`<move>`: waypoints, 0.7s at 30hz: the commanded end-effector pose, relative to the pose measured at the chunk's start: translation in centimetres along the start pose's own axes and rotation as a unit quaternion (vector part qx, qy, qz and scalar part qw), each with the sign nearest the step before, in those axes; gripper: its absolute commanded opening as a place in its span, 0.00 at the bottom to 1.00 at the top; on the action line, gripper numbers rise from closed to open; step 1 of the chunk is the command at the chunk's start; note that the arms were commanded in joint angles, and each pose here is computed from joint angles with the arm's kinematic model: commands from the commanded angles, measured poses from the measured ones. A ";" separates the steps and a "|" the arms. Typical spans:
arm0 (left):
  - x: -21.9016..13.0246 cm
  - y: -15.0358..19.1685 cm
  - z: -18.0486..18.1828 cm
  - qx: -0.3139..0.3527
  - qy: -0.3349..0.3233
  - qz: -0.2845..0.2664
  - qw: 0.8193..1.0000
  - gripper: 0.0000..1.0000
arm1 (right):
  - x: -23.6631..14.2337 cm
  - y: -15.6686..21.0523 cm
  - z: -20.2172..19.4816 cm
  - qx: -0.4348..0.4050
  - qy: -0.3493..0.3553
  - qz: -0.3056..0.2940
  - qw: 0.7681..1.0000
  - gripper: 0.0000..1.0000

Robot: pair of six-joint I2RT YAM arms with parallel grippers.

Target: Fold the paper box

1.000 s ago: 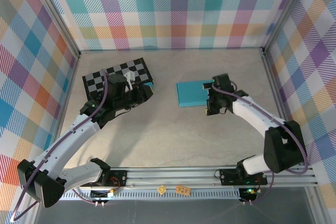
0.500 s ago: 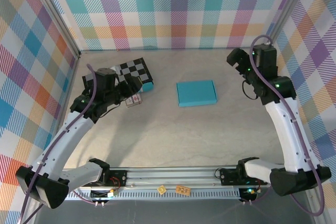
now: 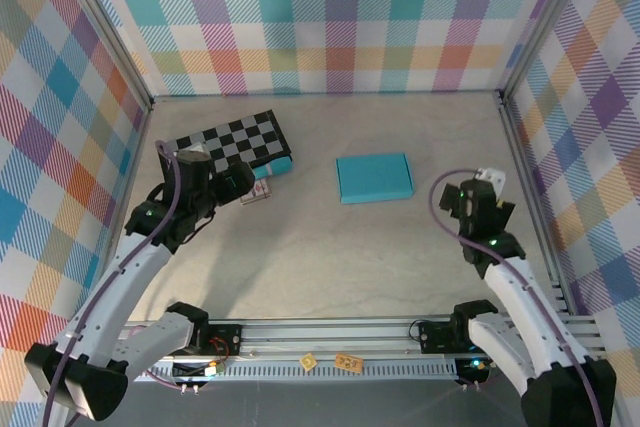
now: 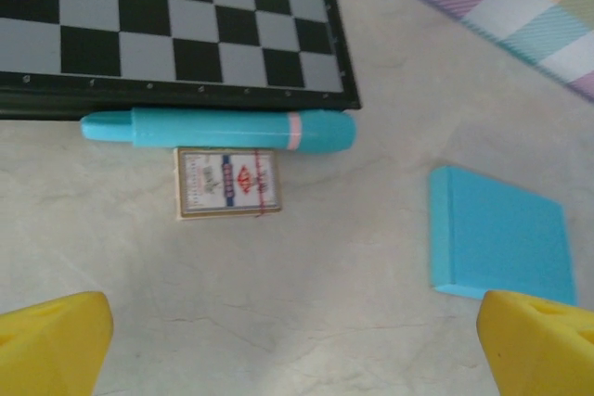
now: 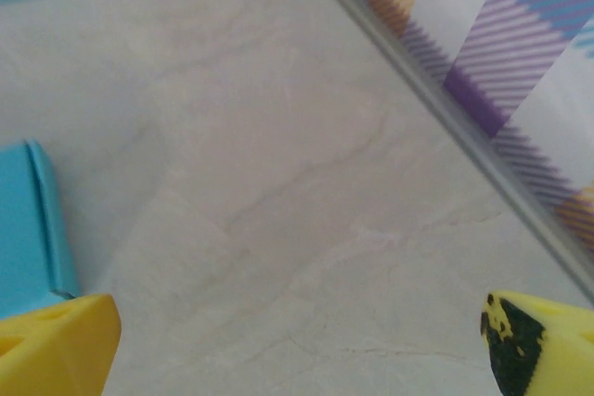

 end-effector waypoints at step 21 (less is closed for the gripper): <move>-0.1 0.4 5.6 -0.003 -0.183 -0.105 0.977 1.00 | 10.0 1.9 5.9 -0.056 -0.198 -0.110 0.972 0.99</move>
Point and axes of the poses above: each hand's point on the last joint's axis, 136 mm out from that joint toward the fingers, its own x axis out along the fingers, its own z axis along the line the jaws close on, y = z × x, the point moved 7 cm from there along -x, back along the fingers, and after that the axes turned 1 degree about x, right-handed, at the moved point
